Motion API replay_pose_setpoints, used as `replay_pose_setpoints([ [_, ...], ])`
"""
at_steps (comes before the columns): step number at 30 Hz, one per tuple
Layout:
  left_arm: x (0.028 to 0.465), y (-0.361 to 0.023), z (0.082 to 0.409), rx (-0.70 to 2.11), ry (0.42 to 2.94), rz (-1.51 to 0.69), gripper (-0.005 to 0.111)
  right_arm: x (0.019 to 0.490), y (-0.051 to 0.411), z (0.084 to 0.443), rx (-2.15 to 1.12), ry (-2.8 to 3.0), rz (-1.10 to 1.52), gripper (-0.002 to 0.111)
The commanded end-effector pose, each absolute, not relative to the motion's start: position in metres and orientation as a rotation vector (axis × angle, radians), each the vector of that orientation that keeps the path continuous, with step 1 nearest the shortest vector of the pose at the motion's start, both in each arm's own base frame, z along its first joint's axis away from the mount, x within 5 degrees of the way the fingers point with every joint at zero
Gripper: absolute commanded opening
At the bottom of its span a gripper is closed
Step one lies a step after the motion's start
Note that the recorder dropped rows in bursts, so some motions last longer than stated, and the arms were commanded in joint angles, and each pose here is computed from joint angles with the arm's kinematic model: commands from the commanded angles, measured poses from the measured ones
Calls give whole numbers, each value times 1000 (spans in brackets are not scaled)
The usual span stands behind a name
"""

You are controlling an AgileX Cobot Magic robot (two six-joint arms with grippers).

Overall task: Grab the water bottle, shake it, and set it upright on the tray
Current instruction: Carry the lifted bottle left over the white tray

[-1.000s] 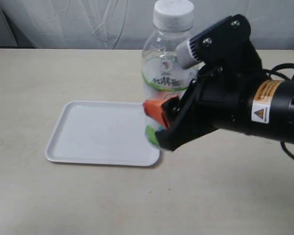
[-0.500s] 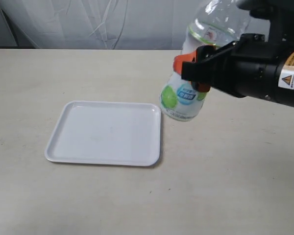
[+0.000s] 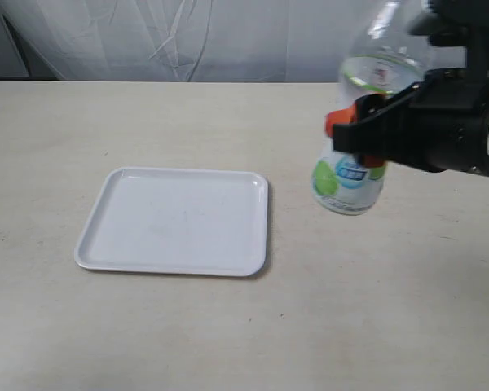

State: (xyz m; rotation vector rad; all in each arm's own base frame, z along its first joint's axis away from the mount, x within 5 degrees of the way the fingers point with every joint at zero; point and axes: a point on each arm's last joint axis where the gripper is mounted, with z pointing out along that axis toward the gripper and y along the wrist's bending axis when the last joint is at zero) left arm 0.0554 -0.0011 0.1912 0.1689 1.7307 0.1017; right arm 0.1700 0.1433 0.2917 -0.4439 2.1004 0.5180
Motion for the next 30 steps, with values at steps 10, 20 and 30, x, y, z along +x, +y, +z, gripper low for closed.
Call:
replay_pose_setpoints([
  [10, 55, -1, 191, 163, 1722, 95, 0, 162, 170, 294, -445, 2051, 724, -1],
  [20, 55, -1, 191, 163, 1722, 95, 0, 165, 165, 289, -451, 2090, 640, -1],
  [30, 55, -1, 191, 163, 1722, 95, 0, 136, 173, 337, -631, 1812, 749, -1],
])
